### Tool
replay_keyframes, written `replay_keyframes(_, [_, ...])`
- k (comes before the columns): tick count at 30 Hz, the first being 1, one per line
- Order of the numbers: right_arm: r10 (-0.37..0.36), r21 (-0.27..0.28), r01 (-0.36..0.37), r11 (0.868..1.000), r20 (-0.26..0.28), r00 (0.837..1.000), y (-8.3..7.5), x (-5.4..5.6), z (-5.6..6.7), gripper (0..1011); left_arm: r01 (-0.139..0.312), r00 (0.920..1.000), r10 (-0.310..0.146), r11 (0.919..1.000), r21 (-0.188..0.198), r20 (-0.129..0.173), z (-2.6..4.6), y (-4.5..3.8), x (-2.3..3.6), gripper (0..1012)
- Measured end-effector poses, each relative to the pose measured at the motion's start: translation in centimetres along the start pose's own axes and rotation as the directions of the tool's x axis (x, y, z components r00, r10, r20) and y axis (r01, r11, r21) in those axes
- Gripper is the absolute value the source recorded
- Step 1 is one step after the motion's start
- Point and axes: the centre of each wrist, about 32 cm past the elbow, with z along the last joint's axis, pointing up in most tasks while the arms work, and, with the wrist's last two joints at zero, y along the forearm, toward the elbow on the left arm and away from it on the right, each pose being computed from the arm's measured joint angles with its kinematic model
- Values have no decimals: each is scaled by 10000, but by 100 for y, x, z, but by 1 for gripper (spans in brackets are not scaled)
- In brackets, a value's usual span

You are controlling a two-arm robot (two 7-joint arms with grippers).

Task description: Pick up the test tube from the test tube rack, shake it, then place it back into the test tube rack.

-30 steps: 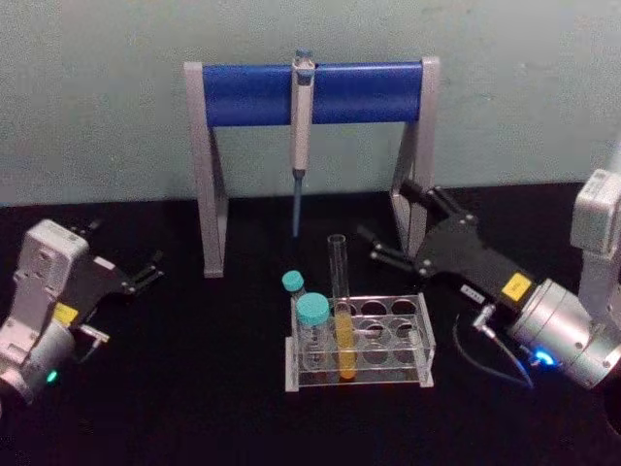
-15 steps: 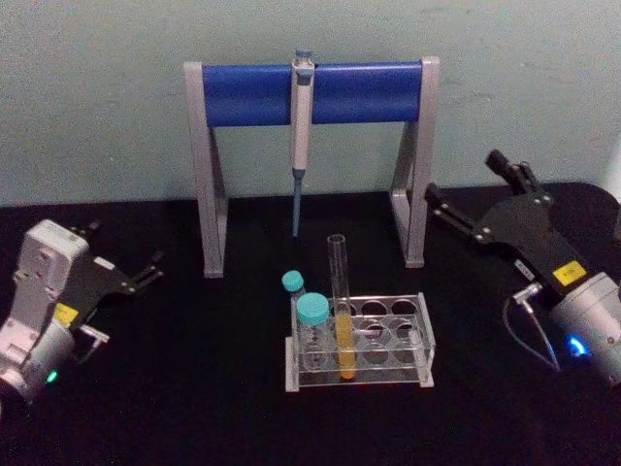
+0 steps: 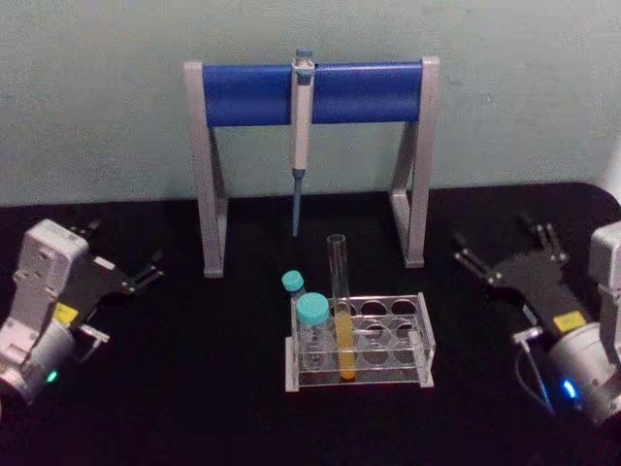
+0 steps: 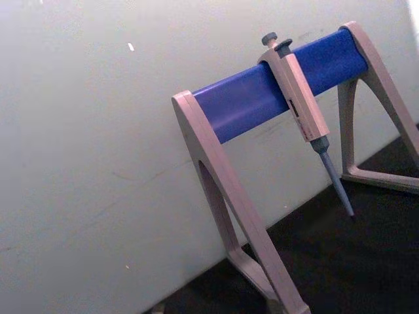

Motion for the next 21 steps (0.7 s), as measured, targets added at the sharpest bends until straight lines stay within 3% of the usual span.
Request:
replay_keyframes(12, [-168, -1417, 133, 9898, -239, 9996, -102, -72, -316, 1000, 0, 10000, 0, 10000, 0, 0, 0, 0, 0, 1001])
replay_keyframes(21, [-83, -1832, 21, 9831, -330, 9994, -117, -93, -427, 1000, 0, 10000, 0, 10000, 0, 0, 0, 0, 0, 1001])
